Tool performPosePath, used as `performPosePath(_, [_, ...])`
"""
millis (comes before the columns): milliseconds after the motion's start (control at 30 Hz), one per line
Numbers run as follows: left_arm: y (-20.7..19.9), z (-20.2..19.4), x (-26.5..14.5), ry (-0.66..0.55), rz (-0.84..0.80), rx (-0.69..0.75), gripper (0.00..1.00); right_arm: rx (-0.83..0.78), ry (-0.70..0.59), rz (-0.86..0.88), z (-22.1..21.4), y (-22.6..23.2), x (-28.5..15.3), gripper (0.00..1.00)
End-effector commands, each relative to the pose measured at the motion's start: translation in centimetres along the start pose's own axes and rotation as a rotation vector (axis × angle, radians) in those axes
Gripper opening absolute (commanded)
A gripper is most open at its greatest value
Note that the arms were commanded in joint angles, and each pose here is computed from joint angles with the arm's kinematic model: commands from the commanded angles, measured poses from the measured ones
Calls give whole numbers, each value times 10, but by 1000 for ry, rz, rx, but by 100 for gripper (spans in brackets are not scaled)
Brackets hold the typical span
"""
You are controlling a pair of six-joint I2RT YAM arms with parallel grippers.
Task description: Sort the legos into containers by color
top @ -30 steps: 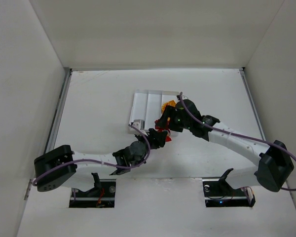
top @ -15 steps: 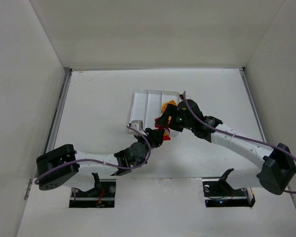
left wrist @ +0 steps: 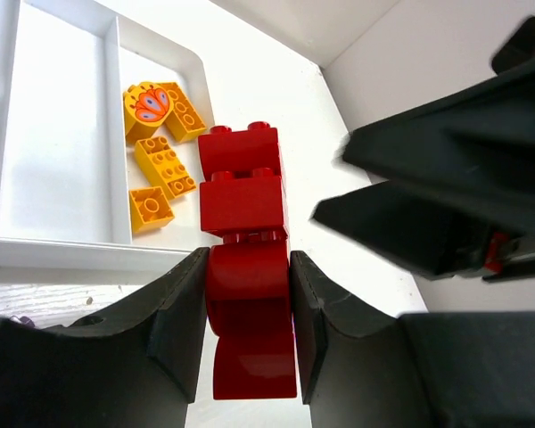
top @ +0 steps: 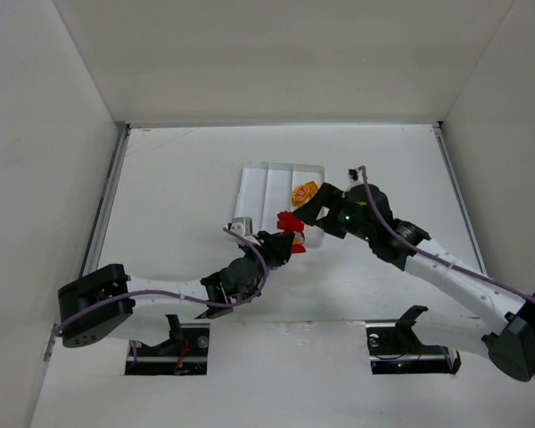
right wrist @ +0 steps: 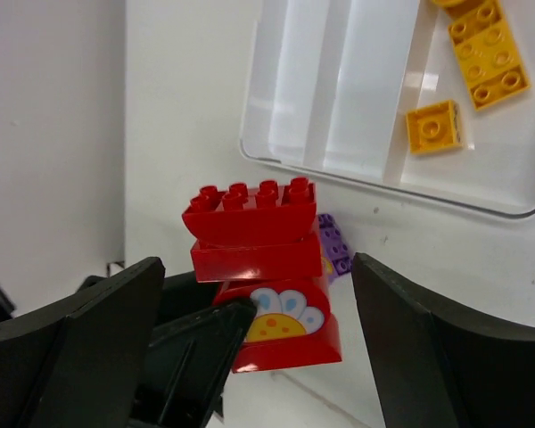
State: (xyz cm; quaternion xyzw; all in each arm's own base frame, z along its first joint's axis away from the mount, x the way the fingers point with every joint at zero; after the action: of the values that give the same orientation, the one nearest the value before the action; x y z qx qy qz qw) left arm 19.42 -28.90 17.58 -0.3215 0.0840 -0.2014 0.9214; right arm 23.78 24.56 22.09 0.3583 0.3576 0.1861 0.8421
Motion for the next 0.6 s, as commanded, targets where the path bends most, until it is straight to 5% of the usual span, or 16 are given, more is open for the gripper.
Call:
performPosePath(0, [-11,24,-5,-59,-45,-86,12,44,-105,126,26,14,-21,93])
performPosePath(300, [-18,83,-10,-118,-138,-346,13,94,-115,455,-1,34,-52,81])
performPosePath(567, [-21,116,-4,-86,-252,-579,13,71,-136,735,-6,67,-70,91])
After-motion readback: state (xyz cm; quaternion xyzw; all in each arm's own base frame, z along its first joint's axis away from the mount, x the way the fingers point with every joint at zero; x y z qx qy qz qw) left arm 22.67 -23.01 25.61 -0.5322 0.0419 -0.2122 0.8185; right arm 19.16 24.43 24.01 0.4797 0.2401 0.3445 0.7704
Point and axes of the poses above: each gripper's point midway between its finger pads, its own x axis out along the fingers, its own y axis along the line the jaws close on, z = x × y, the point moved 3 cm from there along -x, back along the fingers, and after that the axes turned 3 degrees about x, right-handed, at the moved point
